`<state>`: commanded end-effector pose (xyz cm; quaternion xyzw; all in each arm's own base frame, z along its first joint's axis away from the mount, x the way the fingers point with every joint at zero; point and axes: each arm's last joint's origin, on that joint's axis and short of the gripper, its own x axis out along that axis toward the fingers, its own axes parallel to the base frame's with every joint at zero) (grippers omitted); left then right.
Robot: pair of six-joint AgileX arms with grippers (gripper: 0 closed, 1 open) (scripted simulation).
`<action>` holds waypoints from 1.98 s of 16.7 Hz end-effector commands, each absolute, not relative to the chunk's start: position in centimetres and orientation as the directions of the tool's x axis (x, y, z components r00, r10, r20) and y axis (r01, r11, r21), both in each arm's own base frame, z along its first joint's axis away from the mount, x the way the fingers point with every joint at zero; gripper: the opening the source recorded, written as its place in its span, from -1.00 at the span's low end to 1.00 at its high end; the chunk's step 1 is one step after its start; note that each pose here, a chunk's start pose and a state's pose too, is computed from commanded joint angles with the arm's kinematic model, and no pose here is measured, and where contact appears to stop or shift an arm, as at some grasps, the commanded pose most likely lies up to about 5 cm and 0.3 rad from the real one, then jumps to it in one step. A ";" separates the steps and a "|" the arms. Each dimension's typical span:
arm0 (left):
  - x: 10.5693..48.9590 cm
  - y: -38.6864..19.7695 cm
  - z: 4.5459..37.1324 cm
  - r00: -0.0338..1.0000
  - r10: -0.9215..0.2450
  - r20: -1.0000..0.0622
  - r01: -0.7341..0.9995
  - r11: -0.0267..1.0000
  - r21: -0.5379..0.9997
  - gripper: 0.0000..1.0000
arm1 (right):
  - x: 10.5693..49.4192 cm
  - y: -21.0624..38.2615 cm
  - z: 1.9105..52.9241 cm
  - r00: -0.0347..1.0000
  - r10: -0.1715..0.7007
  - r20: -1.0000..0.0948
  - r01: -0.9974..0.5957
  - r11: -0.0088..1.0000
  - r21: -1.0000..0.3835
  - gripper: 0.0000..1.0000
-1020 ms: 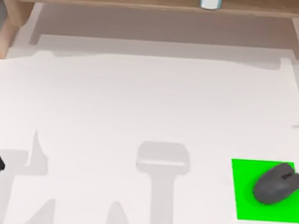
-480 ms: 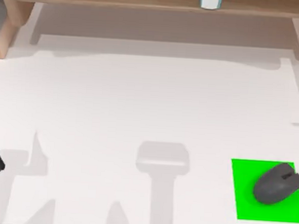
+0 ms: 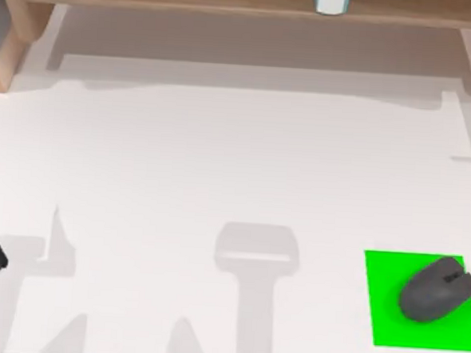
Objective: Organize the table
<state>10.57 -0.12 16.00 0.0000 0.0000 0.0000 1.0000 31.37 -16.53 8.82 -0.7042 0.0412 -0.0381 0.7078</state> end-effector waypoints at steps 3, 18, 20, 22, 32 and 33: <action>10.6 -0.1 16.0 1.000 0.000 0.000 0.000 1.000 0.000 1.00 | 31.2 -16.6 8.8 0.993 -0.116 -0.007 -0.006 0.009 -1.000 -1.00; 10.6 -0.1 16.0 1.000 0.000 0.000 0.000 1.000 0.000 1.00 | 37.7 -16.8 8.5 0.993 -0.120 -0.018 -0.016 0.016 -1.000 -1.00; 10.6 -0.1 16.0 1.000 0.000 0.000 0.000 1.000 0.000 1.00 | 39.0 -17.0 8.2 0.992 -0.122 -0.026 -0.024 0.022 -0.999 -1.00; 10.6 -0.1 16.0 1.000 0.000 0.000 0.000 1.000 0.000 1.00 | 41.1 -17.2 8.7 0.993 -0.121 -0.005 -0.004 0.010 -1.000 -1.00; 10.6 -0.1 16.0 1.000 0.000 0.000 0.000 1.000 0.000 1.00 | 43.7 -16.9 8.8 0.993 -0.117 -0.009 -0.007 0.011 -1.000 -0.70; 10.6 -0.1 16.0 1.000 0.000 0.000 0.000 1.000 0.000 1.00 | 43.7 -16.9 8.8 0.993 -0.117 -0.009 -0.007 0.011 -1.000 -0.55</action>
